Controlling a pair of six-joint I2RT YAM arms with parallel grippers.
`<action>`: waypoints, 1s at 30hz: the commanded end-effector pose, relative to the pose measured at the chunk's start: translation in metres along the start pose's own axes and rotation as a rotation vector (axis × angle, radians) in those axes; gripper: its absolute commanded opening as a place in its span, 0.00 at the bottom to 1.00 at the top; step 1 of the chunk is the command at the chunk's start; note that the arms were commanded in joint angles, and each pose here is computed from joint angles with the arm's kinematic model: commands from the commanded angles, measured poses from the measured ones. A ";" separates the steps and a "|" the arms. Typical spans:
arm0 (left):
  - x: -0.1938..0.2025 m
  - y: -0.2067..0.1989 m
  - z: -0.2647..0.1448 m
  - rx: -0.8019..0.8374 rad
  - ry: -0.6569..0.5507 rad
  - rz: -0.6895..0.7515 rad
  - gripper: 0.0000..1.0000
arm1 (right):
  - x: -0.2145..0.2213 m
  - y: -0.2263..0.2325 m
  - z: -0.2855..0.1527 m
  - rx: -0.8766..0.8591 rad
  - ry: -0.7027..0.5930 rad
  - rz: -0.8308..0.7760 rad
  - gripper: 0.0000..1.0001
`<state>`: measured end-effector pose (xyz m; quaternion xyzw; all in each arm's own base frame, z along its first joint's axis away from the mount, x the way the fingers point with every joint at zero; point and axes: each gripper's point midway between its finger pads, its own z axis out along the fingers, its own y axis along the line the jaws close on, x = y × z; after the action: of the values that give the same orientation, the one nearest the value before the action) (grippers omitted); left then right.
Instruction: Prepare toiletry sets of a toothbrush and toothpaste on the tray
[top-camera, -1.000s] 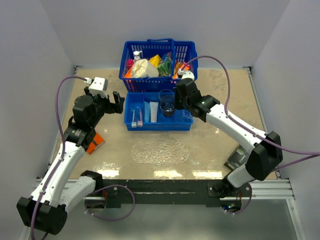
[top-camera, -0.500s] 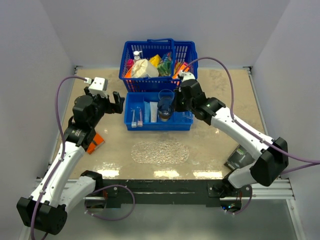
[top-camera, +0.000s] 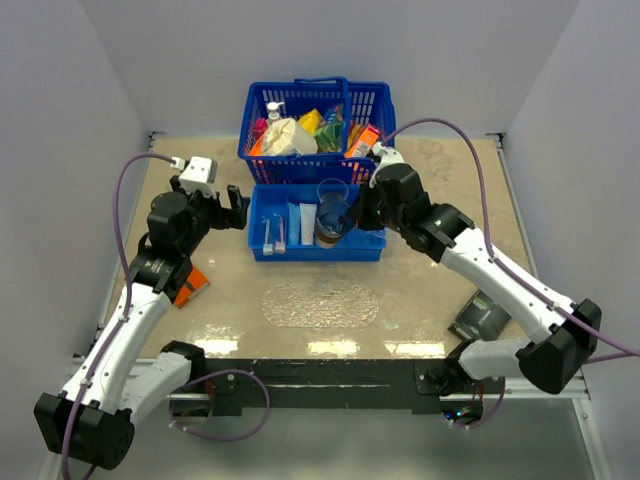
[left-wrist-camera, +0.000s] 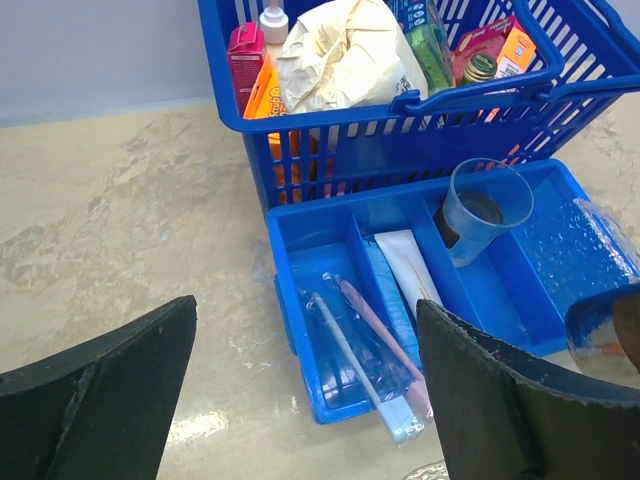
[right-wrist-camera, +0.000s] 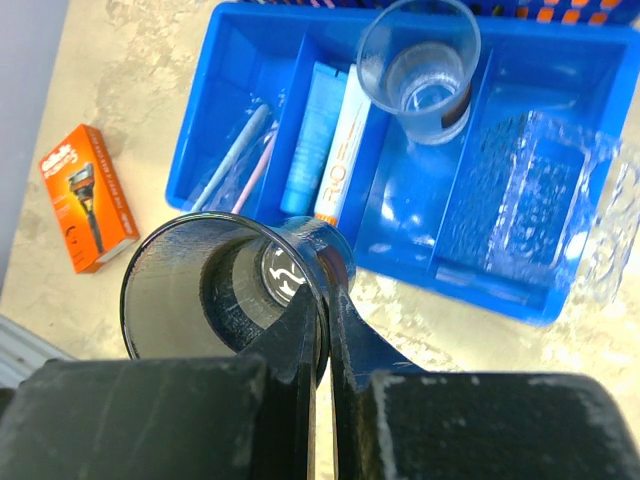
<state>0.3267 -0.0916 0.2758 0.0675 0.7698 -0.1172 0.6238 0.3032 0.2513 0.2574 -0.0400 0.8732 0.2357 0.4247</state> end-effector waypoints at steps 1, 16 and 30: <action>-0.006 -0.004 0.002 0.015 -0.028 -0.012 0.95 | -0.011 0.018 -0.019 -0.055 -0.082 0.107 0.00; -0.005 -0.009 0.001 0.046 -0.030 -0.011 0.95 | 0.062 0.043 -0.016 -0.005 0.057 0.092 0.00; -0.004 -0.014 0.003 0.066 -0.028 -0.016 0.95 | 0.118 0.082 -0.006 0.002 0.130 0.113 0.00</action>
<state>0.3253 -0.0984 0.2675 0.0783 0.7747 -0.1320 0.6134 0.1933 0.3124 0.1736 -0.0553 0.9230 0.2088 0.3184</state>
